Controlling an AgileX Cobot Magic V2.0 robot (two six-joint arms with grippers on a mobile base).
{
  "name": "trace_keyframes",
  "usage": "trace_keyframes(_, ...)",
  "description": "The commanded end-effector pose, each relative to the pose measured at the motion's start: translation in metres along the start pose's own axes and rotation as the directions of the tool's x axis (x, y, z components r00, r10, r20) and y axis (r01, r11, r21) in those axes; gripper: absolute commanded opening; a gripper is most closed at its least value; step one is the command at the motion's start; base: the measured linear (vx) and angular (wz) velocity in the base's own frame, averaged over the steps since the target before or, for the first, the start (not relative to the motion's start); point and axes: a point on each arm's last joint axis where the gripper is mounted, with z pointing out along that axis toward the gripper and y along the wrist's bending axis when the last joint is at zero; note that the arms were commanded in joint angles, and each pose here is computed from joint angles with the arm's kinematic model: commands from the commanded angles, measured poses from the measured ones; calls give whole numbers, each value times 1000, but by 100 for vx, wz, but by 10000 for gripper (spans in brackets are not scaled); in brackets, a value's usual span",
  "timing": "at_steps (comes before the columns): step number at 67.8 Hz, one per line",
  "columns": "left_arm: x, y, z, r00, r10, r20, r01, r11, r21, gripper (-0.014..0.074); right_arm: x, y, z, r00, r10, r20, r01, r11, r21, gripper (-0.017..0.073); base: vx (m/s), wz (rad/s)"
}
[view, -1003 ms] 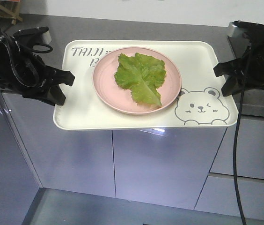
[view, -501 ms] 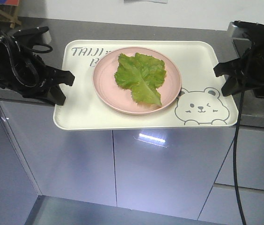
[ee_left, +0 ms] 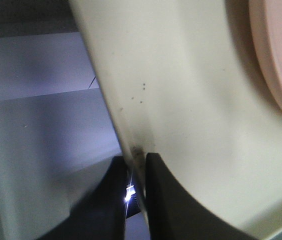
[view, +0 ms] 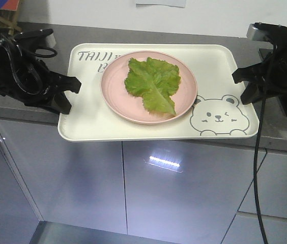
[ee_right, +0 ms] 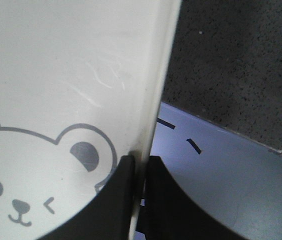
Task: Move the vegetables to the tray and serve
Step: 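Hold the tray level with both grippers while the base drives across the kitchen, then hold the tray level with both grippers as the base approaches the far counter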
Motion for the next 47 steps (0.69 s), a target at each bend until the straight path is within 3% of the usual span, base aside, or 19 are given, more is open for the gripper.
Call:
trace_keyframes(1,-4,-38,-28,991,14,135,-42,978,204,-6,-7,36,-30,991,-12,136,36,984,-177,-6,10,-1)
trace_keyframes(47,-4,-38,-28,991,14,135,-42,978,204,-6,-7,36,-30,991,-12,136,36,984,-177,-6,9,2)
